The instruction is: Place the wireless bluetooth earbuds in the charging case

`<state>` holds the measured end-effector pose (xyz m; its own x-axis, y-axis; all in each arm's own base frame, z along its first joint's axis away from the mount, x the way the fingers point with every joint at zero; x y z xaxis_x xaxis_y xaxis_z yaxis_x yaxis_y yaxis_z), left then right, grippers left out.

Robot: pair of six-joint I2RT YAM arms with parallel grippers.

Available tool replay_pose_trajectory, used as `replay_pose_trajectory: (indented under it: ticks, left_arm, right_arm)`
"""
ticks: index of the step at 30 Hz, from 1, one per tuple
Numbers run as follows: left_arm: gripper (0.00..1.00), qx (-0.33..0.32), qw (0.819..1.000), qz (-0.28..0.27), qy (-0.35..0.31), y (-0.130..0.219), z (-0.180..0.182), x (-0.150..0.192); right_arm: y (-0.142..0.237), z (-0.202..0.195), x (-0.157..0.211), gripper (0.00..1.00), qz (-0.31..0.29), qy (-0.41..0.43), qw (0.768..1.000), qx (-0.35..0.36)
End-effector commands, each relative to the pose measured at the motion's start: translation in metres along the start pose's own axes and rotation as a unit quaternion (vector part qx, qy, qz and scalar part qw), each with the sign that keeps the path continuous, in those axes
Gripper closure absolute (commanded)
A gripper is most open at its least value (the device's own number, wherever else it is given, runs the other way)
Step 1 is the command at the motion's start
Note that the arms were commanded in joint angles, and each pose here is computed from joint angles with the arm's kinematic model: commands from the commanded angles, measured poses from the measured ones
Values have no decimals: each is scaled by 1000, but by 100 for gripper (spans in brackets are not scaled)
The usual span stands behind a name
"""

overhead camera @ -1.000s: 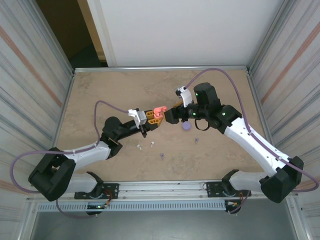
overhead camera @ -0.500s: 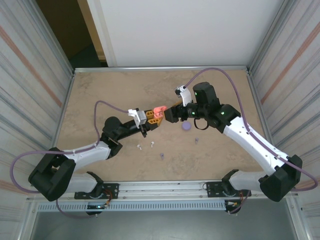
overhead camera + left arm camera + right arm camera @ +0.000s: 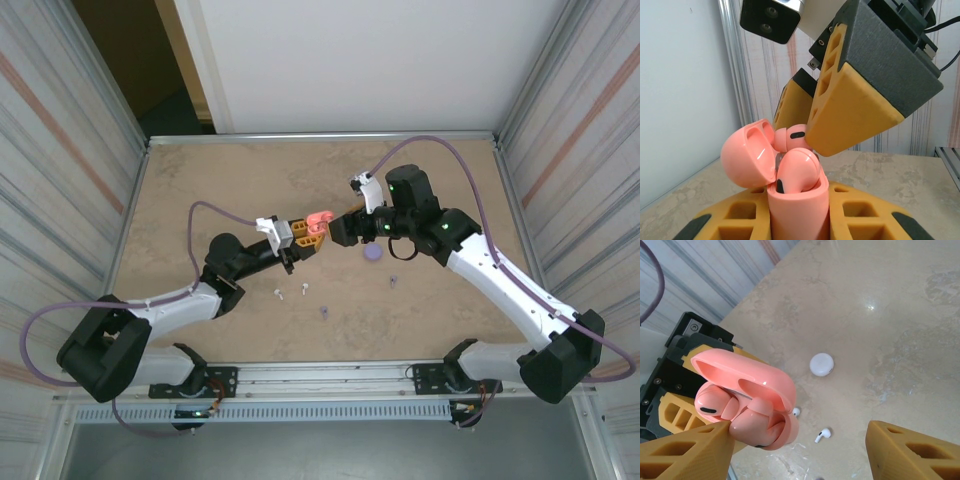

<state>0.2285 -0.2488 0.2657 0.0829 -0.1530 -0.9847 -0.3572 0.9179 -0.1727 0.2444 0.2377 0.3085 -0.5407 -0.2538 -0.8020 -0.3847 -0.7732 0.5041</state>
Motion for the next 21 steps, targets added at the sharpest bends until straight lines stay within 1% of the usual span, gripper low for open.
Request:
replay_pose_trajectory:
  ticks: [1, 21]
  left_arm:
    - [100, 0, 999, -32, -11, -5, 0, -17]
    - [100, -2, 999, -35, -10, -5, 1, -17]
  right_arm:
    - [11, 3, -7, 32, -14, 5, 1000, 8]
    - [17, -3, -3, 32, -11, -1, 1000, 23]
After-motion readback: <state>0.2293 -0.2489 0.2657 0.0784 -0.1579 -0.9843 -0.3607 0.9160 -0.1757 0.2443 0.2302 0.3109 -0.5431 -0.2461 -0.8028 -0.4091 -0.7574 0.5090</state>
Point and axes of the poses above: each hand's point on the last joint's axis, 136 mm out from that joint toward the fingers, its own y axis back along the fingers, its own z axis along the line the jaws close on, x = y × z, the point moved 5 cm from there along y, back along the fingers, and after that the axes turned 6 degrees about y, right-handed, at the moved point
